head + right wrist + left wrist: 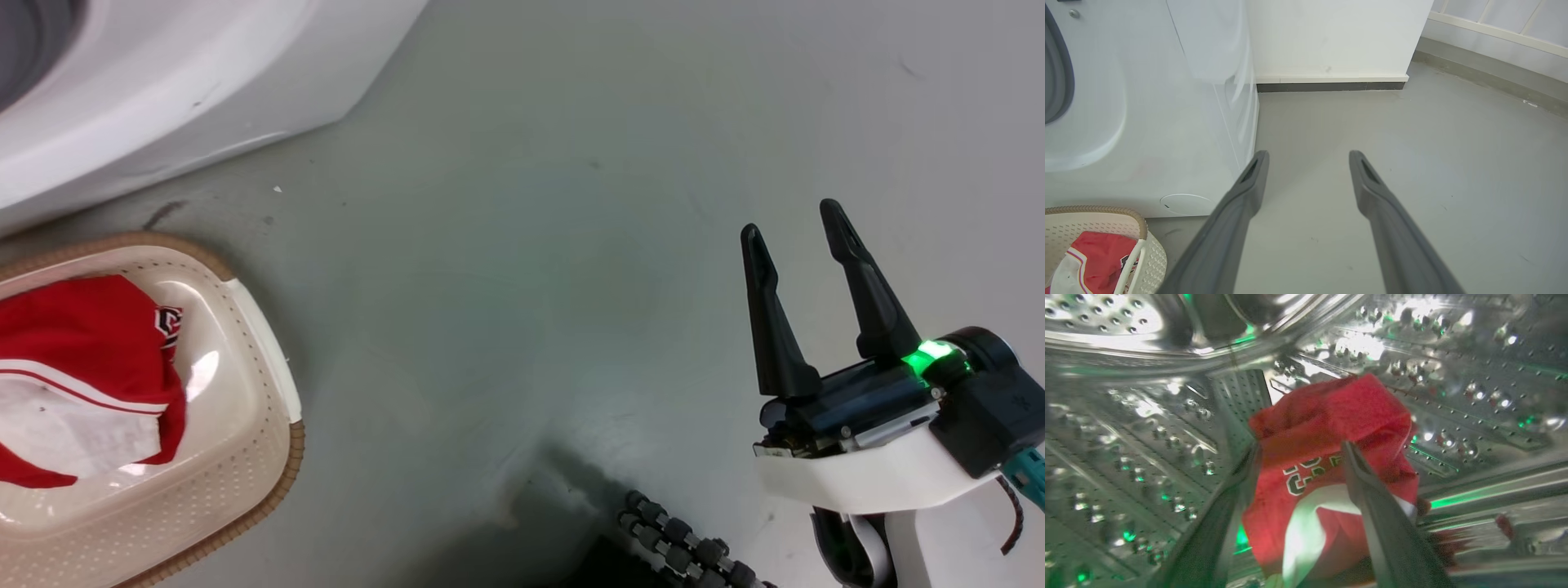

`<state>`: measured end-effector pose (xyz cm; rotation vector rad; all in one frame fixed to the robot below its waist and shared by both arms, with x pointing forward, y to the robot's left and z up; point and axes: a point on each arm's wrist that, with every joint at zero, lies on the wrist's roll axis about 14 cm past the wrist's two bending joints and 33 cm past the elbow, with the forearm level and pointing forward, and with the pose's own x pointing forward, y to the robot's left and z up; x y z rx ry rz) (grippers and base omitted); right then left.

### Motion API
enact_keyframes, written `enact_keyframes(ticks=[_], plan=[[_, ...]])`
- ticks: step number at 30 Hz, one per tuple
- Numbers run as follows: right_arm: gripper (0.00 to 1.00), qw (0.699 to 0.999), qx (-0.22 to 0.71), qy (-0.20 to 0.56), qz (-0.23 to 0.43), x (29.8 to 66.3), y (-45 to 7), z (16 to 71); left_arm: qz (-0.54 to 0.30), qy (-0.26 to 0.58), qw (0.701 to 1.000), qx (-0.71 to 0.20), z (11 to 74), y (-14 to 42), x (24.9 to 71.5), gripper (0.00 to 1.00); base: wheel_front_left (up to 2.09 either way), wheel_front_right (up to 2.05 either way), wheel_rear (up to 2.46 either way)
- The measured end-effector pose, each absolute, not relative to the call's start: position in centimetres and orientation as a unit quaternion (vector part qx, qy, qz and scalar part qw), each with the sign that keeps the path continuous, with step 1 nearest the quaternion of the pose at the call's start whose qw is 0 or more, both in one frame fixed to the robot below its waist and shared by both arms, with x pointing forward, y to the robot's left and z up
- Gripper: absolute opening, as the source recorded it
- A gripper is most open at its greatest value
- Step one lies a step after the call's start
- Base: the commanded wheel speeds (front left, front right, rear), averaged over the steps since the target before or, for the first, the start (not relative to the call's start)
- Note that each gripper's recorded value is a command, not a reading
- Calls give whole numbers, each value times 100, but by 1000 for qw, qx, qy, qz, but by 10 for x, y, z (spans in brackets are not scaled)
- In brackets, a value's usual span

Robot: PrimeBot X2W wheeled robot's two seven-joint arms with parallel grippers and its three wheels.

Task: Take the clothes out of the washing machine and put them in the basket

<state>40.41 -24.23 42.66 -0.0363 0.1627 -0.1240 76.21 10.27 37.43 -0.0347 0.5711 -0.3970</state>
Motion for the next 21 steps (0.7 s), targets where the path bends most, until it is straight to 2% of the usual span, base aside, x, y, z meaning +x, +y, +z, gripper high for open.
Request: enact_keyframes(ticks=[4, 9, 20, 21], plan=[[100, 993, -21, 98, -69, 400, -245, 418, -205, 340, 918, 2, 334, 83, 758, 100, 0, 0, 0], [100, 992, -20, 106, -66, 400, -242, 412, -198, 374, 906, 8, 308, 82, 757, 100, 4, 4, 4], [100, 992, -17, 113, -59, 401, -236, 406, -198, 426, 883, 14, 283, 90, 747, 100, 3, 3, 3], [100, 992, -17, 113, -59, 401, -236, 405, -202, 428, 881, 15, 283, 88, 746, 34, 0, 0, 0]])
